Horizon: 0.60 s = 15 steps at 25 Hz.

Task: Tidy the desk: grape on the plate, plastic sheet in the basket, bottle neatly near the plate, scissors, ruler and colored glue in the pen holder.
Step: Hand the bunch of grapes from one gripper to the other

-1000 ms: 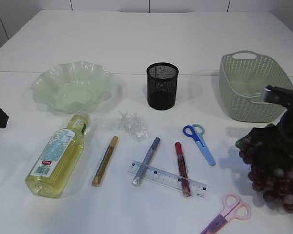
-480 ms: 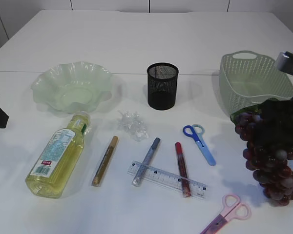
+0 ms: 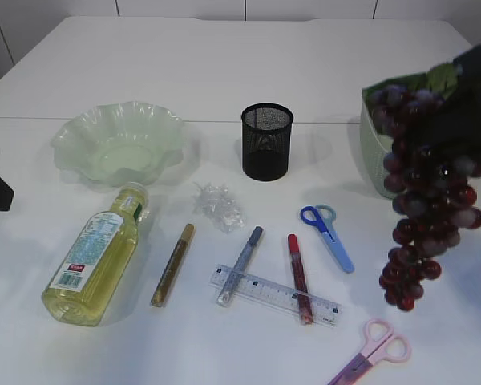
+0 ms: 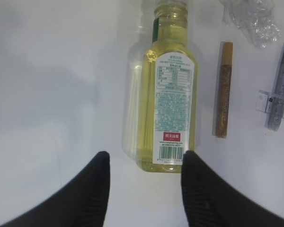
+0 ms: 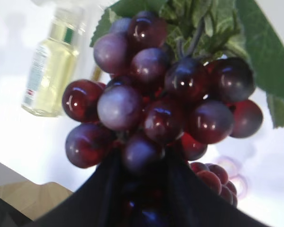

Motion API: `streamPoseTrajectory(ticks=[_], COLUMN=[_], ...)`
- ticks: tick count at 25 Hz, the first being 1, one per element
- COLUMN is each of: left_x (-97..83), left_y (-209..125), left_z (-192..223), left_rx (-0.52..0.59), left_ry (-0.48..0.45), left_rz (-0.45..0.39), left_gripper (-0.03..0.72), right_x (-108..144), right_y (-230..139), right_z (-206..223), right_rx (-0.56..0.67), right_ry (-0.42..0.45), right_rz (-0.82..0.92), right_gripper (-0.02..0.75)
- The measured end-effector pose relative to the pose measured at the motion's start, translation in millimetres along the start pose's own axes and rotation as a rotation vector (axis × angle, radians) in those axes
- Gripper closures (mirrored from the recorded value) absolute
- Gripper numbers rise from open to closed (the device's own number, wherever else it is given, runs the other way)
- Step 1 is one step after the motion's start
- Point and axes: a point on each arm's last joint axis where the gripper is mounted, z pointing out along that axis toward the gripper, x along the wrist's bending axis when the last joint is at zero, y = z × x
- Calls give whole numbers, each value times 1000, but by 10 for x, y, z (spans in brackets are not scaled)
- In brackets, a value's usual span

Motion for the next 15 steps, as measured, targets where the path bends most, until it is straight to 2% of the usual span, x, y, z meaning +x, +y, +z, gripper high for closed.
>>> streamPoseTrajectory(ticks=[3, 7, 10, 12, 15], left_x=[0, 0, -12, -44, -154], left_y=[0, 0, 0, 1, 12], left_z=[0, 0, 0, 0, -11], left_rx=[0, 0, -1, -4, -28], left_ry=[0, 0, -13, -49, -168], left_rz=[0, 4, 56, 88, 138], left_gripper=[327, 327, 327, 327, 327], right_x=[180, 416, 534, 584, 670], right_y=[145, 311, 370, 387, 384], right_z=[-210, -427, -510, -535, -535], right_rx=[-58, -149, -196, -215, -220], right_ry=[48, 165, 255, 303, 359], right_rz=[-41, -60, -70, -76, -91], right_gripper=[525, 525, 529, 529, 529])
